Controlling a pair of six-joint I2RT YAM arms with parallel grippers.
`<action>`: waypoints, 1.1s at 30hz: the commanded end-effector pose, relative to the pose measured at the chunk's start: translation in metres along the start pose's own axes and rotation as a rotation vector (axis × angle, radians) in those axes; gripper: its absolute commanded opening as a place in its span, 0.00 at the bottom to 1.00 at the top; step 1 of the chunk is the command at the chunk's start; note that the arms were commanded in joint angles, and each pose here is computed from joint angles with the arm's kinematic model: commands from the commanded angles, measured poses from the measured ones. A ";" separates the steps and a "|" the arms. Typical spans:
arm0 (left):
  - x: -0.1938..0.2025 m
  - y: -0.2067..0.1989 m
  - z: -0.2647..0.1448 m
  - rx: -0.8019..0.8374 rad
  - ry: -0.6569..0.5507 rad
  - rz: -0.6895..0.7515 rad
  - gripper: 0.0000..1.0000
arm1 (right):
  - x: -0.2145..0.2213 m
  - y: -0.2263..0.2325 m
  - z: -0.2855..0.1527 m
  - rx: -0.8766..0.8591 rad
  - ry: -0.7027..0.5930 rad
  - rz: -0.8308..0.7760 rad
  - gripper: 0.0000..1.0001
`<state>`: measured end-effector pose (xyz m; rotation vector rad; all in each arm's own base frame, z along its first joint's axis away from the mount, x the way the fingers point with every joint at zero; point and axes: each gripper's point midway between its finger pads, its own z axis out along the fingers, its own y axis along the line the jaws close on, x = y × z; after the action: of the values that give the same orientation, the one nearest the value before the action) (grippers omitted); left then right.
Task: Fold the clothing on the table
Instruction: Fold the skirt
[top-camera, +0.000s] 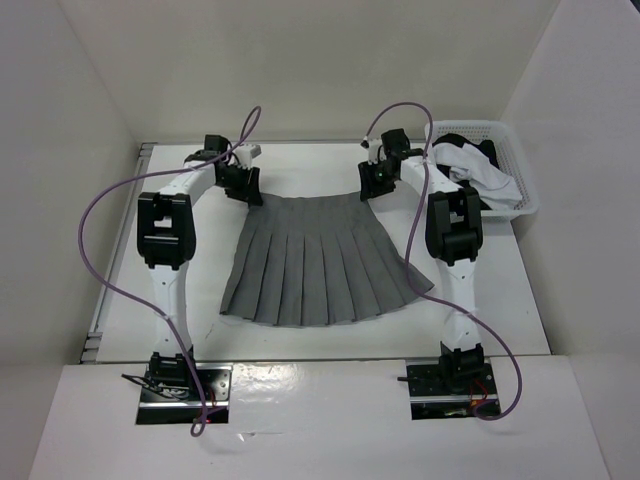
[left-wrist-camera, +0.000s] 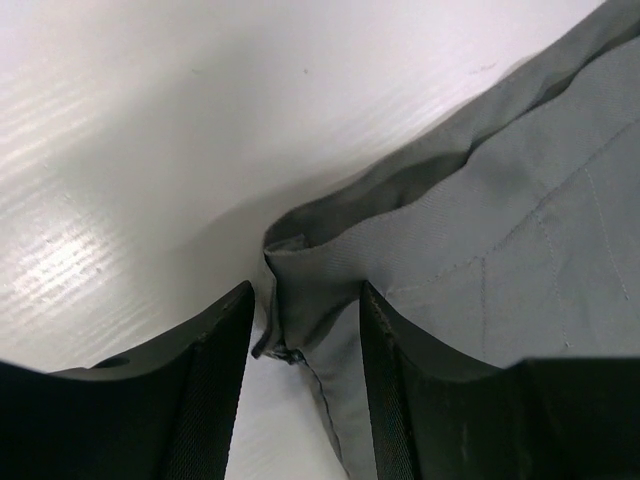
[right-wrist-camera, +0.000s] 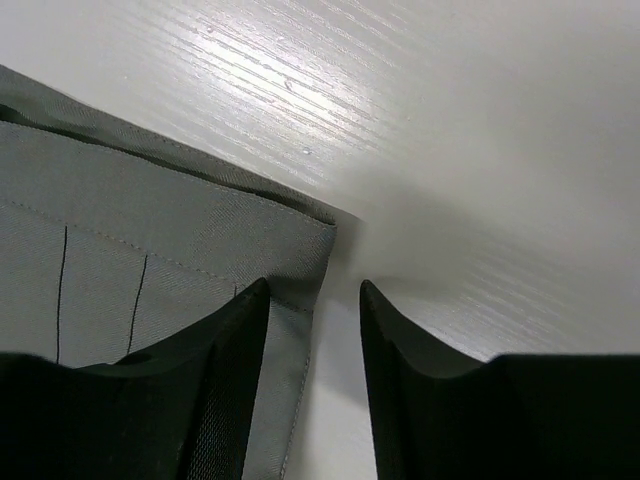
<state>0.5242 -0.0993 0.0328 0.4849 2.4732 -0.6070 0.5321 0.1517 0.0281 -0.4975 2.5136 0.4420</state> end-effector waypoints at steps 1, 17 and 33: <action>-0.009 -0.001 0.004 0.022 -0.005 0.027 0.54 | -0.013 0.000 -0.002 -0.016 -0.028 -0.009 0.46; -0.005 -0.004 0.011 0.063 0.007 0.023 0.52 | -0.021 0.002 0.007 -0.046 -0.026 -0.007 0.43; -0.004 -0.004 0.011 0.063 0.009 0.022 0.28 | -0.017 0.017 0.023 -0.084 0.006 -0.030 0.17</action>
<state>0.5310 -0.1035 0.0318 0.4986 2.4742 -0.6429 0.5518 0.1697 0.0240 -0.5302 2.4903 0.5153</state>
